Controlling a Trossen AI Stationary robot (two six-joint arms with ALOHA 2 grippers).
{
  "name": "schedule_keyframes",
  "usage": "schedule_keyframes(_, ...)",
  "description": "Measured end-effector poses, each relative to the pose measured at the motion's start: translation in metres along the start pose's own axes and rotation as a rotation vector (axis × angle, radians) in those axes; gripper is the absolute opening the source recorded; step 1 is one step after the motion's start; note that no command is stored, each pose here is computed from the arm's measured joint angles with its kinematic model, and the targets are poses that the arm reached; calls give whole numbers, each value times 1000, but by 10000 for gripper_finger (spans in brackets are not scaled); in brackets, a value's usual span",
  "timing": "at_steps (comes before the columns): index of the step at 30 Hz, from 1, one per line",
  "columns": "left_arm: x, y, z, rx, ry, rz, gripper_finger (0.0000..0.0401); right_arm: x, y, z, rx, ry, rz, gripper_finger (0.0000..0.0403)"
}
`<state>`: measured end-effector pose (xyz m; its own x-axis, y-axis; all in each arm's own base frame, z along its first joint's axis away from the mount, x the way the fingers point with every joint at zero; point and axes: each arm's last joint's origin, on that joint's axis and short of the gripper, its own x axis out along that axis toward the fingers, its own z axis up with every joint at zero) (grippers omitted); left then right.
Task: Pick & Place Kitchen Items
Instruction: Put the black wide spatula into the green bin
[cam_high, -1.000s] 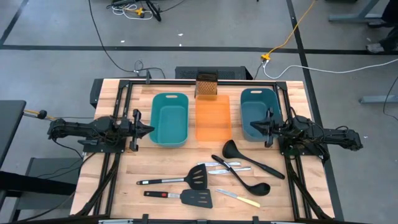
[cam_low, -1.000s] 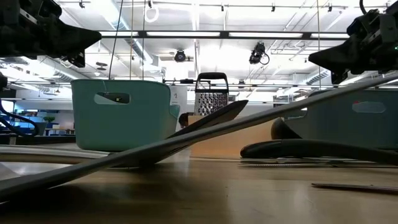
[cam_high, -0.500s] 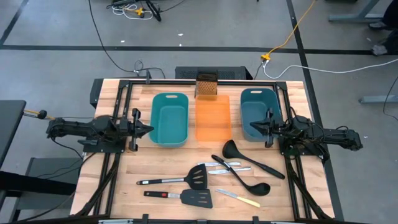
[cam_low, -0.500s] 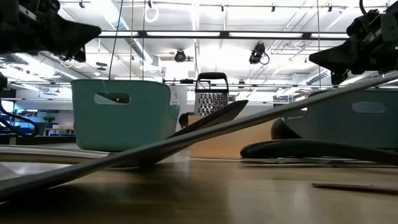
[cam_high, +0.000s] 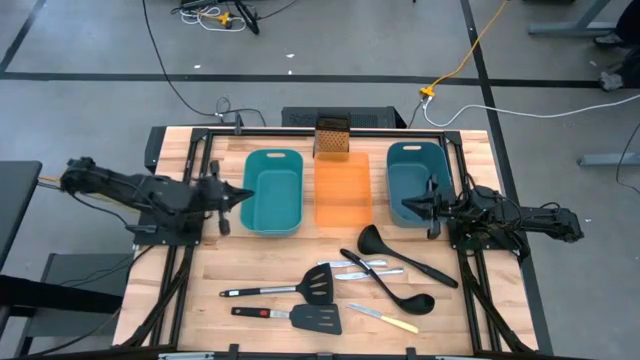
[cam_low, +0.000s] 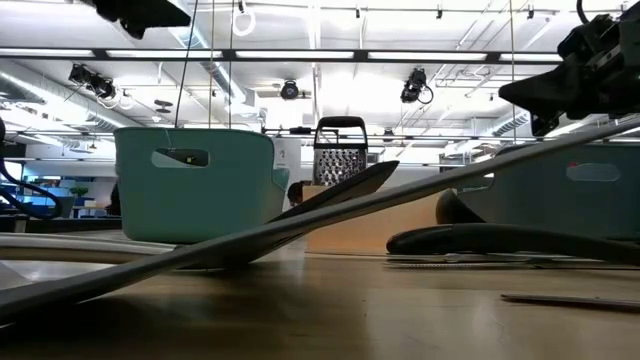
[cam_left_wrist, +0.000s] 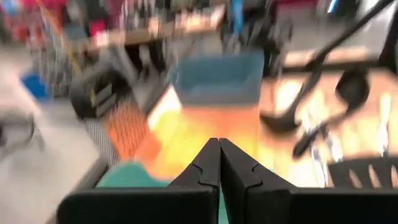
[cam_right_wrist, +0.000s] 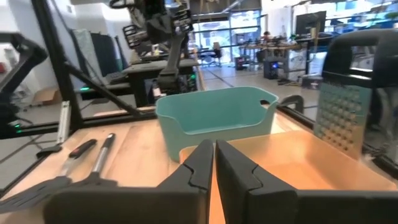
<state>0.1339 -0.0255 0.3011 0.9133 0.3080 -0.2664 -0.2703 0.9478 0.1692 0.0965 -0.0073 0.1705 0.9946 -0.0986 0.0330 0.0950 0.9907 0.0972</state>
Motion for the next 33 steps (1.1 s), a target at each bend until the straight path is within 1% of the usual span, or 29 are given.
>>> schedule_keyframes(3,4,-6,16,-1,174,-3,7,0,0,0,0,2,6,29)
schedule_keyframes(5,6,-11,22,-11,294,-14,8,0,0,0,0,2,7,29)
schedule_keyframes(7,6,-15,23,-36,420,-13,9,0,0,0,0,3,6,29)
schedule_keyframes(11,7,-24,18,-114,584,-28,10,0,0,-1,-4,6,5,29)
schedule_keyframes(13,8,-31,16,-181,621,-48,17,0,0,-1,-5,7,5,29)
schedule_keyframes(15,9,-37,12,-225,651,-73,31,0,0,-1,-6,7,5,29)
schedule_keyframes(20,13,-53,0,-261,753,-111,94,0,0,0,-6,6,4,29)
schedule_keyframes(23,17,-66,-4,-257,810,-173,138,0,0,-1,-6,6,4,29)
schedule_keyframes(26,21,-83,-11,-238,891,-228,172,0,0,-1,-6,6,4,29)
schedule_keyframes(30,28,-107,-25,-155,960,-234,195,0,0,0,-6,6,4,29)
schedule_keyframes(33,31,-127,-32,-122,959,-271,203,0,0,-1,-5,6,4,29)
